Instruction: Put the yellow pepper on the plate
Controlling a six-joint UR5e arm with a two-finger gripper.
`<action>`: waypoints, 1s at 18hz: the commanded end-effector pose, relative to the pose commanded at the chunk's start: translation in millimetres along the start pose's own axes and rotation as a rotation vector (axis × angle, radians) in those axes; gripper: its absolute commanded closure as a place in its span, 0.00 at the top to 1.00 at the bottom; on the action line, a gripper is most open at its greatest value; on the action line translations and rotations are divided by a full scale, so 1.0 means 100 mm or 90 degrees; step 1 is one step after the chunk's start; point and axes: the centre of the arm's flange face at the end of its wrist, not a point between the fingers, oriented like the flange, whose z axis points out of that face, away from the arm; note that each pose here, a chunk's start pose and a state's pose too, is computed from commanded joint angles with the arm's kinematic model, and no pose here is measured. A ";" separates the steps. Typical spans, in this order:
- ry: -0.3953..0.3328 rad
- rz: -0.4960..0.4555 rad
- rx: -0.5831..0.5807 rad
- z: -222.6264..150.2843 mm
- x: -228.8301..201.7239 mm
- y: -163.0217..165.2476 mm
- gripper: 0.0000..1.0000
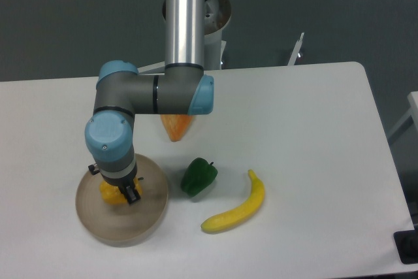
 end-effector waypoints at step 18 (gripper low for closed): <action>-0.105 -0.085 0.030 -1.30 -0.46 1.16 1.00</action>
